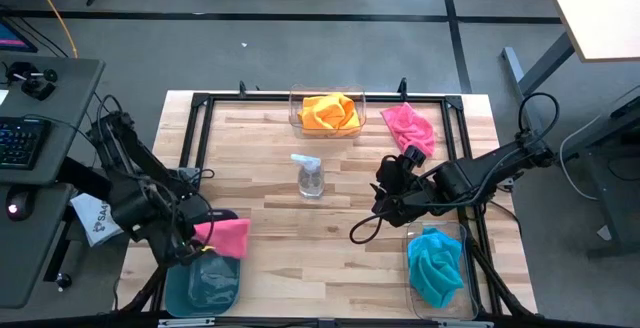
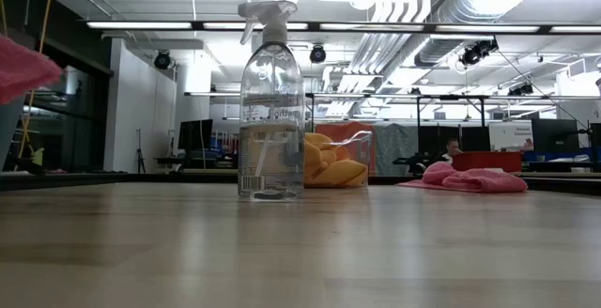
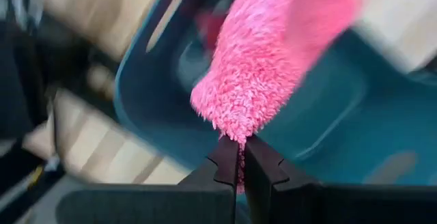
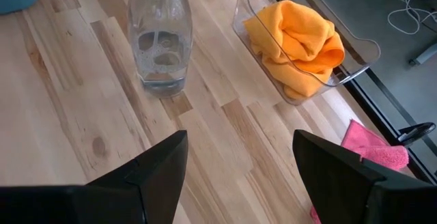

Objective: Sort microfiber towel by color & place in baskets
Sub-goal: Put the left pink microfiber cloth into the blue bin, then put the pink microfiber cloth into the blue bin

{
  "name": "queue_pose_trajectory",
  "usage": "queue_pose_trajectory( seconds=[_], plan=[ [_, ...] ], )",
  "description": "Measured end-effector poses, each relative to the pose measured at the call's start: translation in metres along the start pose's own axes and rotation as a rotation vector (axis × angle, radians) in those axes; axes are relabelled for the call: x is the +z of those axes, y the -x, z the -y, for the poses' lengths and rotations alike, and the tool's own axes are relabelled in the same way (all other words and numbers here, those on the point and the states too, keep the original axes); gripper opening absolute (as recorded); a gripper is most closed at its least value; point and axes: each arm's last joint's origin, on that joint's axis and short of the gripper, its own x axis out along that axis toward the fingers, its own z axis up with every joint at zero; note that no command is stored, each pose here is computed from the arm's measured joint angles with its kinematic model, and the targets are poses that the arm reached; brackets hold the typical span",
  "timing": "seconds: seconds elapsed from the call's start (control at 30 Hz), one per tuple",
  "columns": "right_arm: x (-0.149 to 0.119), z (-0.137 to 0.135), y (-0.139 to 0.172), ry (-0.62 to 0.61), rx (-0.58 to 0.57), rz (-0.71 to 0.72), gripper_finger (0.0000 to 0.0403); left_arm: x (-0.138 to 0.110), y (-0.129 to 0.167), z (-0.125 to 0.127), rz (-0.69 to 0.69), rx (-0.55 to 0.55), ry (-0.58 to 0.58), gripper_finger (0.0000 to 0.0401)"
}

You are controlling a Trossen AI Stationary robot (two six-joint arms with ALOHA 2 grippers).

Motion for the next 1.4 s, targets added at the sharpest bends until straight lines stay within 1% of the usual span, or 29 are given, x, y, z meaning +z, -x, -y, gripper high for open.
queue_pose_trajectory(
  seconds=[0.13,0.2,0.27,0.33,0.47,0.57,0.67,0.83,0.97,1.03,1.07,1.1,1.13,1.23,1.27,1.33,1.4],
  plan=[
    [0.000,0.000,0.000,0.000,0.000,0.000,0.0262,-0.011,-0.022,-0.005,-0.157,0.086,0.060,0.0000],
    [0.000,0.000,0.000,0.000,0.000,0.000,0.0262,-0.015,-0.029,-0.003,-0.228,0.087,0.069,0.0000],
    [0.000,0.000,0.000,0.000,0.000,0.000,0.0262,-0.018,-0.035,-0.001,-0.255,0.076,0.067,0.0000],
    [0.000,0.000,0.000,0.001,0.000,0.000,0.0262,-0.018,-0.036,0.002,-0.237,0.042,0.064,0.0000],
    [0.001,0.001,-0.001,-0.003,-0.004,-0.001,0.0262,-0.010,-0.036,0.009,-0.091,-0.051,0.071,0.0000],
    [0.001,0.001,-0.001,-0.003,-0.005,-0.002,0.0262,-0.003,-0.037,0.010,-0.041,-0.058,0.072,0.0007],
    [0.001,0.001,-0.001,0.005,-0.005,-0.002,0.0262,0.002,-0.037,0.010,-0.038,-0.059,0.083,0.0031],
    [0.000,0.000,-0.001,0.004,0.016,-0.021,0.0262,0.010,-0.032,0.009,-0.079,-0.087,0.065,0.0094],
    [0.000,0.000,-0.001,-0.018,0.035,-0.036,0.0262,0.016,-0.019,0.005,-0.134,-0.151,0.037,0.0145],
    [0.000,-0.001,-0.001,-0.058,0.044,-0.040,0.0262,0.020,-0.010,0.003,-0.141,-0.202,0.019,0.0166],
    [0.001,-0.001,-0.001,-0.096,0.049,-0.034,0.0262,0.023,-0.005,0.001,-0.130,-0.237,0.007,0.0174],
    [0.003,-0.001,-0.002,-0.144,0.056,-0.024,0.0262,0.026,0.000,0.000,-0.099,-0.277,-0.008,0.0181],
    [0.005,-0.001,-0.002,-0.198,0.065,-0.014,0.0262,0.030,0.005,-0.002,-0.040,-0.320,-0.022,0.0187],
    [0.013,0.009,-0.005,-0.359,0.058,0.002,0.0262,0.044,0.019,-0.008,0.252,-0.409,-0.049,0.0196],
    [0.016,0.015,-0.008,-0.395,0.039,-0.002,0.0262,0.049,0.022,-0.012,0.351,-0.413,-0.049,0.0197],
    [0.020,0.031,-0.015,-0.445,-0.016,-0.026,0.0262,0.058,0.029,-0.021,0.513,-0.383,-0.053,0.0197],
    [0.024,0.052,-0.023,-0.480,-0.093,-0.058,0.0262,0.067,0.034,-0.032,0.663,-0.303,-0.077,0.0197]
  ],
)
